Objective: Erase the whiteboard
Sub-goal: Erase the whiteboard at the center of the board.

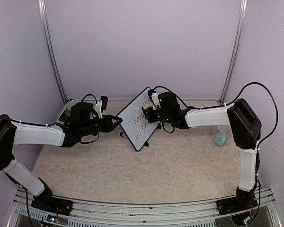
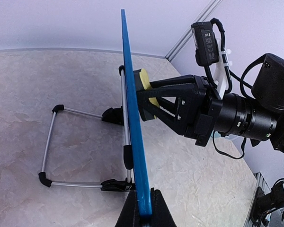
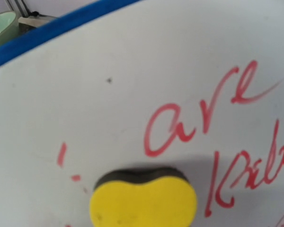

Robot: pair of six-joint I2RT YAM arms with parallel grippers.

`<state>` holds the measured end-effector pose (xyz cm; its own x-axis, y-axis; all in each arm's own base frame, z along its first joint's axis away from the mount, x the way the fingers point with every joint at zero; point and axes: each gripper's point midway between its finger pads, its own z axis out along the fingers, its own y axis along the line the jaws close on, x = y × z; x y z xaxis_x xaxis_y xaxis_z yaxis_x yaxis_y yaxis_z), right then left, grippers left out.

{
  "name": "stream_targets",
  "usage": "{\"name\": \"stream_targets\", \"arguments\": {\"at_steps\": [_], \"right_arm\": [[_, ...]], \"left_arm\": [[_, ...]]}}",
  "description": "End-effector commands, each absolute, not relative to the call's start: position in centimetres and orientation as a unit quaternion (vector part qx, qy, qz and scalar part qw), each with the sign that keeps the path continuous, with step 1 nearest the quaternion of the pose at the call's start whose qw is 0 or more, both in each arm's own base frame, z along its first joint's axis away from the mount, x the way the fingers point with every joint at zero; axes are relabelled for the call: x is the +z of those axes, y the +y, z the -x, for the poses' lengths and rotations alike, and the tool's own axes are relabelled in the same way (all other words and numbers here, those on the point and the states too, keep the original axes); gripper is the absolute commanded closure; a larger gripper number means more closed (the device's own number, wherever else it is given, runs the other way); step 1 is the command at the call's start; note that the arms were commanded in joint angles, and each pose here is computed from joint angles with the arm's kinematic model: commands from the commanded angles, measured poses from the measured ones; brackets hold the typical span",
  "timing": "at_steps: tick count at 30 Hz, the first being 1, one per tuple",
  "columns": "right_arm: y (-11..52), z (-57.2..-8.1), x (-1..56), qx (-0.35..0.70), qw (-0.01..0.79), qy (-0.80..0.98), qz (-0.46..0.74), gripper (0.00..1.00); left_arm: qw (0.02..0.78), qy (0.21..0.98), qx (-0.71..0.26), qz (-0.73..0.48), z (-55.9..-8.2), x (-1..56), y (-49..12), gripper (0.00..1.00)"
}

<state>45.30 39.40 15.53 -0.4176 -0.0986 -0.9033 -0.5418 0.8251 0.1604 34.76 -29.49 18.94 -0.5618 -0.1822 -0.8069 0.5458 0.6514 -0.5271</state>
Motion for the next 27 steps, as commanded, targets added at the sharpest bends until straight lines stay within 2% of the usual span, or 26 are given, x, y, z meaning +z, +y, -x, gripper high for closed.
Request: {"name": "stream_targets", "arguments": {"at_steps": [1,11,27], "right_arm": [[40.7,-44.4,14.5,0.239,0.469,0.821,0.22,0.87],[42.3,-45.9,18.4,0.253,0.496,0.8,0.222,0.87],[43.4,-44.3,16.9,0.249,0.489,0.799,0.247,0.87]], "left_arm": [[0.432,0.778,-0.434,-0.14,-33.2,19.2,-30.9,1.0],[0.432,0.778,-0.434,-0.14,-33.2,19.3,-30.9,1.0],[0.431,0.779,-0.433,-0.14,-33.2,19.1,-30.9,1.0]]}}
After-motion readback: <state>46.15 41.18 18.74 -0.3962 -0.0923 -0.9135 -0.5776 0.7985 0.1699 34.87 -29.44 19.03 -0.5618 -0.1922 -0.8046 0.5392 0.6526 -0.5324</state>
